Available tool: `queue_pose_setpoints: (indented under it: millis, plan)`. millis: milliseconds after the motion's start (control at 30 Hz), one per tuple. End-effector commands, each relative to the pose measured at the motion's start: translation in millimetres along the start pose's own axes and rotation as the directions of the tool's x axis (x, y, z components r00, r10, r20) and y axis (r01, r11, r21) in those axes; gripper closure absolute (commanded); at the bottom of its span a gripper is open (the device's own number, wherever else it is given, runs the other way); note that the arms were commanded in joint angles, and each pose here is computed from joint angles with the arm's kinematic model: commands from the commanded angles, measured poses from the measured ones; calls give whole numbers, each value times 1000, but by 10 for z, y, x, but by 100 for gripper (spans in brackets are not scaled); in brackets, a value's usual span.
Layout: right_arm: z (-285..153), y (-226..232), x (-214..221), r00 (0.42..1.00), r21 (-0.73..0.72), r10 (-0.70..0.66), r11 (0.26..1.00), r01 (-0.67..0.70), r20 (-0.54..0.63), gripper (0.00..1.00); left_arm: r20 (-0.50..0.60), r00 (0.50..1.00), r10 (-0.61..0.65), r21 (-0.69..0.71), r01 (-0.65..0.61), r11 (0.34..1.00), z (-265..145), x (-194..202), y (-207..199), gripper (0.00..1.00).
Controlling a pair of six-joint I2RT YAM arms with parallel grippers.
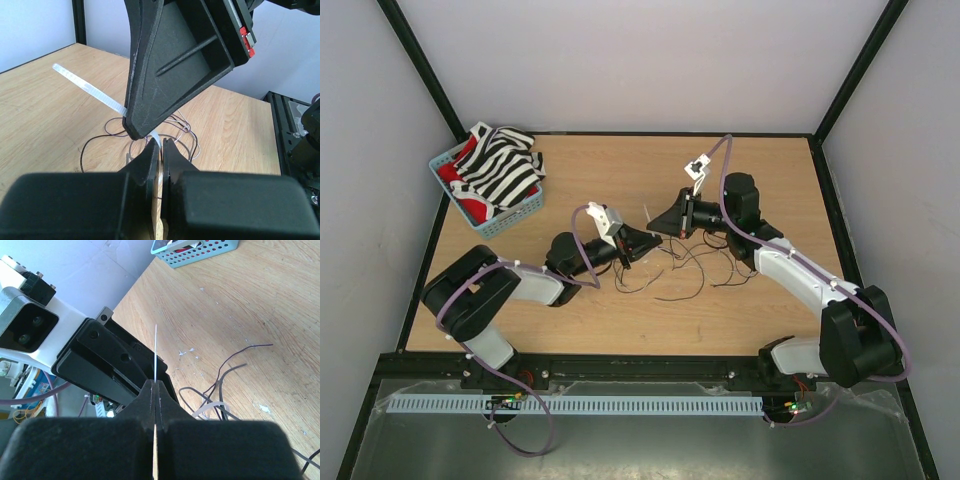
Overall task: Zip-tie the wires
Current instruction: Tie the cable at the center of the board.
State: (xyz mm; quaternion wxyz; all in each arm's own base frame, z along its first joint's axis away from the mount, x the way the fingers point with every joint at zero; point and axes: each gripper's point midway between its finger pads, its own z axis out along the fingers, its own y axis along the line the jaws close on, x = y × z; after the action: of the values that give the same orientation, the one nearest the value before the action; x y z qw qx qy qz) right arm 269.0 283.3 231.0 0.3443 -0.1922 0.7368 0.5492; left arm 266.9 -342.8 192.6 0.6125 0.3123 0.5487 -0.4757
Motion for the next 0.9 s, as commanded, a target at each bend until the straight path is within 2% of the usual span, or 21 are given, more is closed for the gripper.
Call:
queue_pose_setpoints:
  millis: [0,267,867]
  plan:
    - [-21,262,-360,994,-28,-67,997,70,85,100,-6,1000,-26,40,27,999,10,27,-53,95]
    - [21,357,-685,985,-19,-96,995,99,143,100,-40,997,-58,36,60,998,-32,172,-55,97]
    - [47,446,-942,977,-26,-115,992,122,180,100,-107,987,-117,13,120,993,-140,453,-46,100]
